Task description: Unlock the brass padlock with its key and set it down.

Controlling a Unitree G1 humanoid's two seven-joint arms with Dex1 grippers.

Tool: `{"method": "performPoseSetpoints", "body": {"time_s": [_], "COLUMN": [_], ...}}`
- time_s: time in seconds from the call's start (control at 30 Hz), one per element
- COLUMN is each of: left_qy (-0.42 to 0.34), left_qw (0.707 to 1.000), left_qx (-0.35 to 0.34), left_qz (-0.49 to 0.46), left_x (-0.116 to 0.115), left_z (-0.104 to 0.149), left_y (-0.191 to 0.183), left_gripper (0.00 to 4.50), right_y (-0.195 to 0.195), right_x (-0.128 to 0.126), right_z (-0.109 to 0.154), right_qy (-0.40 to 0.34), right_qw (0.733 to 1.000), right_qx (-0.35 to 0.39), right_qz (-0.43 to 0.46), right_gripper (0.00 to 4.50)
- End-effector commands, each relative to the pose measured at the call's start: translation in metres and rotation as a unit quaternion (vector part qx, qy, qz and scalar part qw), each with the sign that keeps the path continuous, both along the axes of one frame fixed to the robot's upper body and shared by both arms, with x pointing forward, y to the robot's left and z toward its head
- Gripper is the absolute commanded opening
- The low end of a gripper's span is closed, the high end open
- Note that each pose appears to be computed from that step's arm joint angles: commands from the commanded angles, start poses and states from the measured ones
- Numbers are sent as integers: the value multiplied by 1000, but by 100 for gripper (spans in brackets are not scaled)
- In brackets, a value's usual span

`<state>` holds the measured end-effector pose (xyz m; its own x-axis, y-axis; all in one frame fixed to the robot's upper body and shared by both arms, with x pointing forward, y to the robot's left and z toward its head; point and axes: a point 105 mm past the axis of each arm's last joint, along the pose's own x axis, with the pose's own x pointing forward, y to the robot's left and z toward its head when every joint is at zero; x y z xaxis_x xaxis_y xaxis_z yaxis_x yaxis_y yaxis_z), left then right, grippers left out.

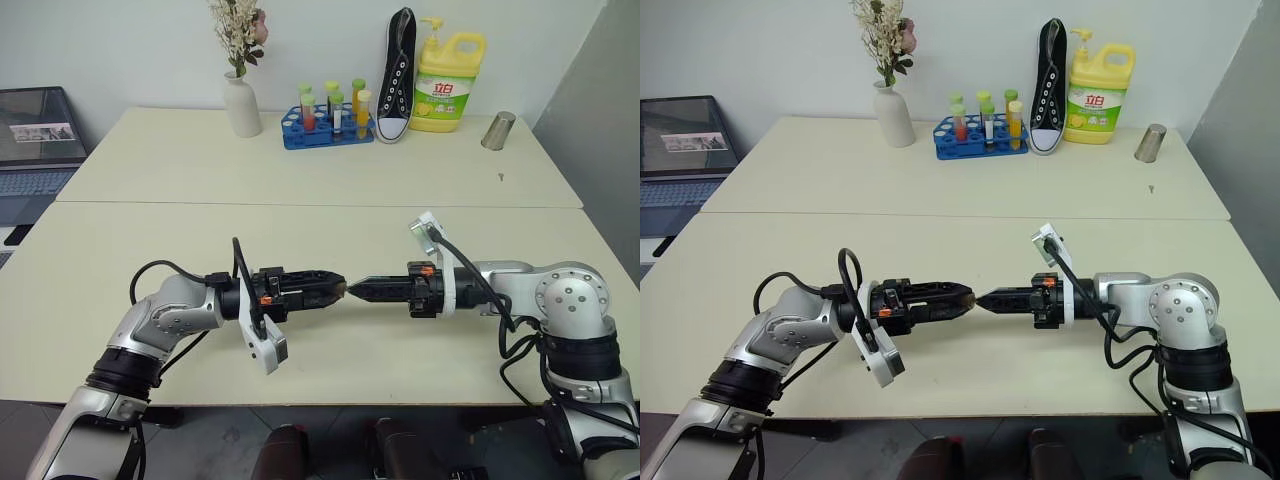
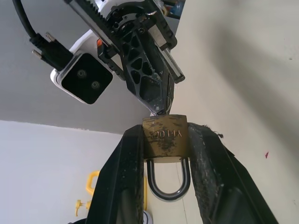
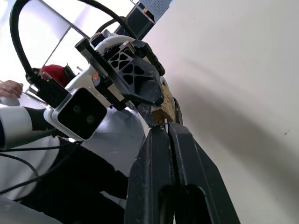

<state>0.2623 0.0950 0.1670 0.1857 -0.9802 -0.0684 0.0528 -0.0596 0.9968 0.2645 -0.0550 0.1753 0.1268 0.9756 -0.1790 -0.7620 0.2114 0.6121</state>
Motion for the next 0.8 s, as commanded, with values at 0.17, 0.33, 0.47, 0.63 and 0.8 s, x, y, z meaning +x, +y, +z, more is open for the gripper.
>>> {"method": "performPoseSetpoints", "body": {"time_s": [0.17,0.33,0.47,0.63,0.8], "left_qy": [-17,-18,-22,-25,-18], "left_qw": [1000,1000,1000,999,1000], "left_qx": [5,4,9,8,3], "left_qz": [-21,-19,-20,-21,-15], "left_x": [-7,-7,-7,-7,-6], "left_z": [0,0,-2,-2,-4], "left_y": [-4,-4,-2,-2,0], "left_gripper": [96,96,96,96,96], "right_y": [-3,-2,-1,1,3], "right_x": [9,8,8,5,2], "right_z": [19,16,15,15,16], "right_qy": [33,52,61,80,65], "right_qw": [999,998,997,996,997], "right_qx": [31,30,28,37,31], "right_qz": [-16,-21,-27,-24,-24], "right_gripper": [0,0,0,0,0]}}
